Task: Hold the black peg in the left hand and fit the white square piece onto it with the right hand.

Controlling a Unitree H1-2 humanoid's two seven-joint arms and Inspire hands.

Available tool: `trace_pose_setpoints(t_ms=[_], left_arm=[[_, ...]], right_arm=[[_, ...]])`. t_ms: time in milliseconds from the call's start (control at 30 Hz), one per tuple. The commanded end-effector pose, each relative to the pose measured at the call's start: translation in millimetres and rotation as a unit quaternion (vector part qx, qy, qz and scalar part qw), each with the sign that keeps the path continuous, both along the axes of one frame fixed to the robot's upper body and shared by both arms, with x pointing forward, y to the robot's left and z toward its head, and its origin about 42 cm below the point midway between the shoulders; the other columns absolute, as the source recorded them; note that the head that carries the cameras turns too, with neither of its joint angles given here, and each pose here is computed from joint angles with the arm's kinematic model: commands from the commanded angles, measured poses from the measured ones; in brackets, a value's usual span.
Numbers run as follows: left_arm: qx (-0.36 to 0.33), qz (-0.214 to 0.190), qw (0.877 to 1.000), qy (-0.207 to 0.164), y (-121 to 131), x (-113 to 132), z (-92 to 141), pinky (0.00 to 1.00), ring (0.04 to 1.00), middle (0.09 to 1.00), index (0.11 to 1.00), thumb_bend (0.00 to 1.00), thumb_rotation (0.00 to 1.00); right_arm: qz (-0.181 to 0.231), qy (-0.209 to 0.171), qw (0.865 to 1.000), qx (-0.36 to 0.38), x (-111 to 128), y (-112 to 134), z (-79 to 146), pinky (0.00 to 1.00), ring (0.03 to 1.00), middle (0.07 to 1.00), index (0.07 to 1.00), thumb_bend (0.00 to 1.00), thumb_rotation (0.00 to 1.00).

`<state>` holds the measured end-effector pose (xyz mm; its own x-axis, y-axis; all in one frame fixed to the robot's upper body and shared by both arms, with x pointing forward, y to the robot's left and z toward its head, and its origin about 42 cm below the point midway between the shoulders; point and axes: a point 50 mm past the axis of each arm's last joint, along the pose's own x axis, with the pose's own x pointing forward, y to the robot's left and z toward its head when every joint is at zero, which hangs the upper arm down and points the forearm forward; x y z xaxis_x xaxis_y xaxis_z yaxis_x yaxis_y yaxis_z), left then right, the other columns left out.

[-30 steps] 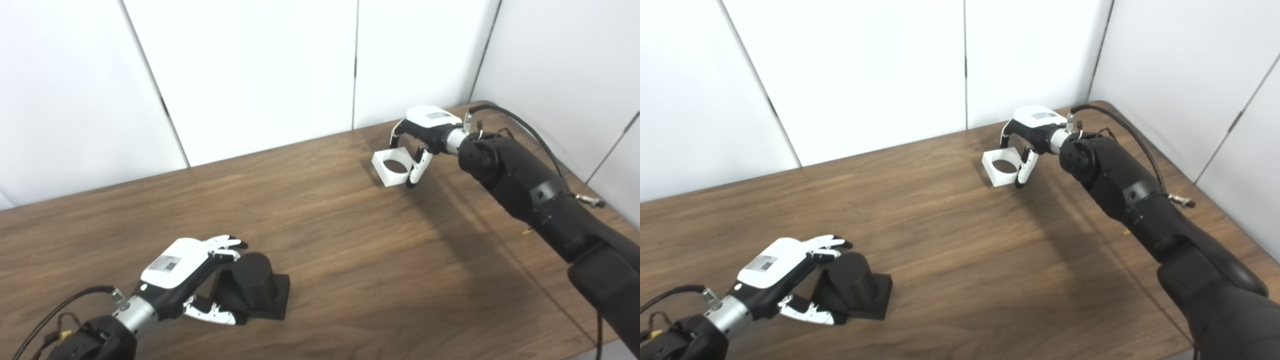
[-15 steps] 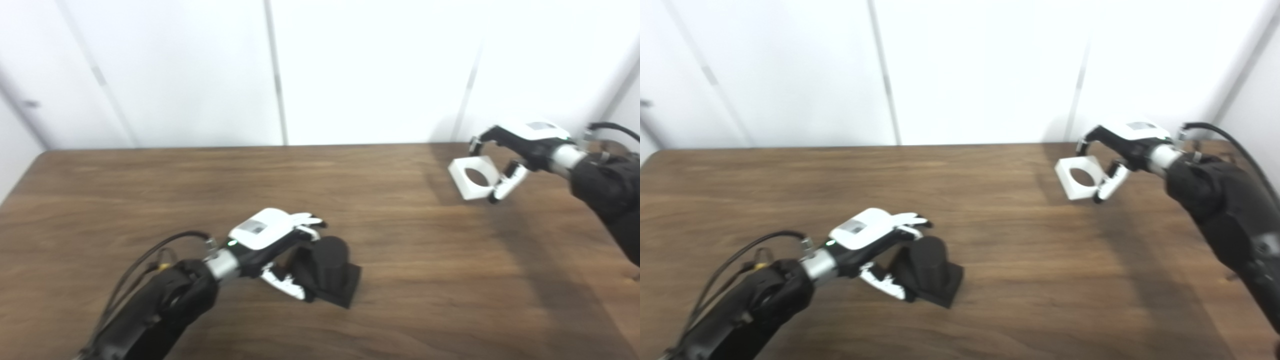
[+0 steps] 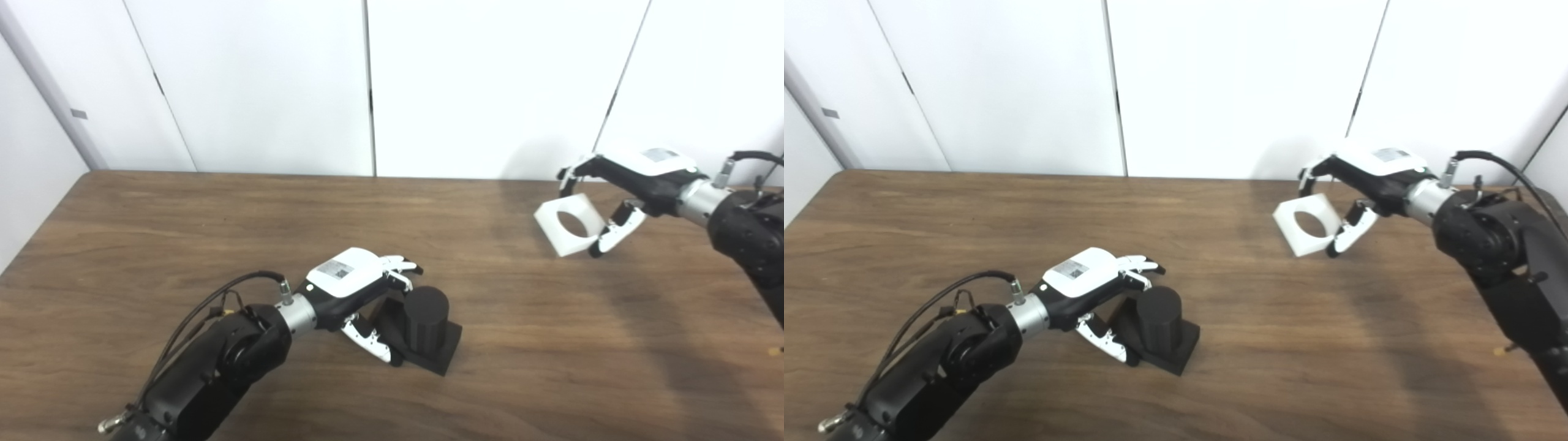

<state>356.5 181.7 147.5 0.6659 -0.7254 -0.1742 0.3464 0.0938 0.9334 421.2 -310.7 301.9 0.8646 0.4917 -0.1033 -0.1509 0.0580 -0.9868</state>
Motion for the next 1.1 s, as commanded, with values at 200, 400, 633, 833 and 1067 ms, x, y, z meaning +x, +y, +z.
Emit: trace_pose_setpoints(t_ms=[200,400,633,833,1067], left_arm=[[0.07,0.007,0.996,0.056,4,-11,-36,0.8,0.931,0.922,0.491,0.52,0.07],[0.072,0.005,0.996,0.058,3,-11,-35,0.8,0.936,0.925,0.491,0.52,0.07],[0.072,0.003,0.996,0.055,3,-11,-35,0.79,0.93,0.919,0.491,0.52,0.07],[0.07,0.003,0.996,0.055,3,-12,-34,0.79,0.928,0.916,0.491,0.52,0.07],[0.067,0.003,0.996,0.055,3,-12,-33,0.78,0.93,0.913,0.491,0.52,0.07]], right_arm=[[0.085,-0.056,0.995,0.008,-14,35,44,0.66,0.796,0.776,0.476,0.52,0.13],[0.11,-0.052,0.993,0.004,-26,54,50,0.65,0.806,0.781,0.477,0.52,0.13],[0.135,-0.051,0.99,0.005,-36,70,56,0.65,0.815,0.785,0.477,0.52,0.13],[0.161,-0.037,0.986,0.016,-41,82,55,0.65,0.802,0.78,0.476,0.52,0.13],[0.178,-0.025,0.984,0.016,-47,95,52,0.65,0.811,0.781,0.476,0.52,0.13]])
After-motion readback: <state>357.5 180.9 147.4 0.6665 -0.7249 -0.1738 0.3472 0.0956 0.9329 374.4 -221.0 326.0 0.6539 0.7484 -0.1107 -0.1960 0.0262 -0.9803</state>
